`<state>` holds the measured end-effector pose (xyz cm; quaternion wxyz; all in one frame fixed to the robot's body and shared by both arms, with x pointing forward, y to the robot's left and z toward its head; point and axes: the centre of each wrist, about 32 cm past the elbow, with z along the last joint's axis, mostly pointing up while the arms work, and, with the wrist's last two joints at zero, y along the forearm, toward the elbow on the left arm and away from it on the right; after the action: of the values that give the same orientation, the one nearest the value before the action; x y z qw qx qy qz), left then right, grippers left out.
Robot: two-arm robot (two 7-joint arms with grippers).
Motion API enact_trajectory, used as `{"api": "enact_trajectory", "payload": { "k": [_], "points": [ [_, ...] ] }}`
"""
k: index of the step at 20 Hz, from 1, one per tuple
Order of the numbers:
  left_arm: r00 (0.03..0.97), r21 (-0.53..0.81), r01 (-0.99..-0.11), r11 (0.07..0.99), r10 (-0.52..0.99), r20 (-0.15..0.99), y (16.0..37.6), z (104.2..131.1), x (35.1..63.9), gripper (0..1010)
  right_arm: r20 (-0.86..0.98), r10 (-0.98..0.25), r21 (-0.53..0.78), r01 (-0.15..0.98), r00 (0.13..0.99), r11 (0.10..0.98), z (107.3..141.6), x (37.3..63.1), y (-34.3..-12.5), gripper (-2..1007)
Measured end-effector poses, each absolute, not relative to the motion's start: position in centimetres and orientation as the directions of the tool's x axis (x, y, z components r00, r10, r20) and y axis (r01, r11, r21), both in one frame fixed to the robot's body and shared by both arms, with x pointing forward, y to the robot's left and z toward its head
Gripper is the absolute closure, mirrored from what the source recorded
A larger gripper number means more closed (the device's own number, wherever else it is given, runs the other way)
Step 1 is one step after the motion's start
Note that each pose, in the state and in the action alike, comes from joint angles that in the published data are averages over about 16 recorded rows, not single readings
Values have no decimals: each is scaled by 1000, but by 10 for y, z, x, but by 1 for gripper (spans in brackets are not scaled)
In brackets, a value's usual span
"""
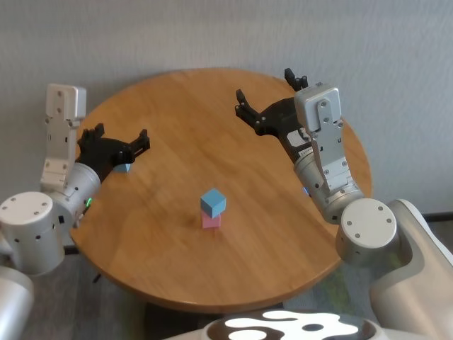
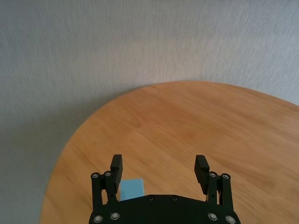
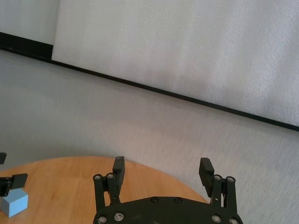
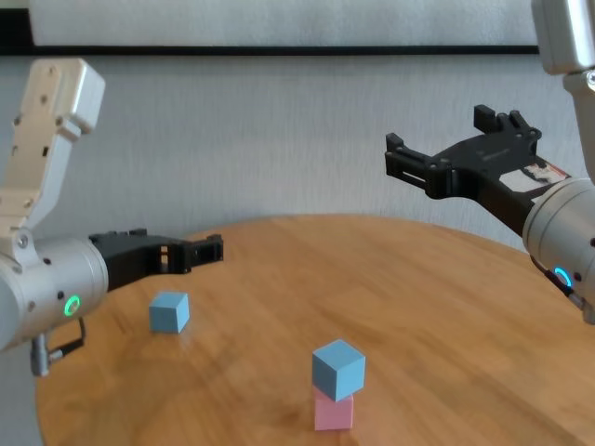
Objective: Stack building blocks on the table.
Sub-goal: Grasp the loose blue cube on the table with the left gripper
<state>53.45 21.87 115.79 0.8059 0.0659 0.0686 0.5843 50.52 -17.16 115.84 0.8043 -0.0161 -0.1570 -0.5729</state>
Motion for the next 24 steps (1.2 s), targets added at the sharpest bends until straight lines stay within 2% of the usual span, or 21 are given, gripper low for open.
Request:
{"api": "enact_trajectory", "payload": {
  "k": [10,24],
  "points": [
    [281,215,-933,289,957,-67,219,1142,527,10,271,-917,154,927,294,343,1158,505,-172,0],
    [292,248,-925,287,956,-20,224,1125,529,10,271,-917,154,927,294,343,1158,505,-172,0]
  ]
}}
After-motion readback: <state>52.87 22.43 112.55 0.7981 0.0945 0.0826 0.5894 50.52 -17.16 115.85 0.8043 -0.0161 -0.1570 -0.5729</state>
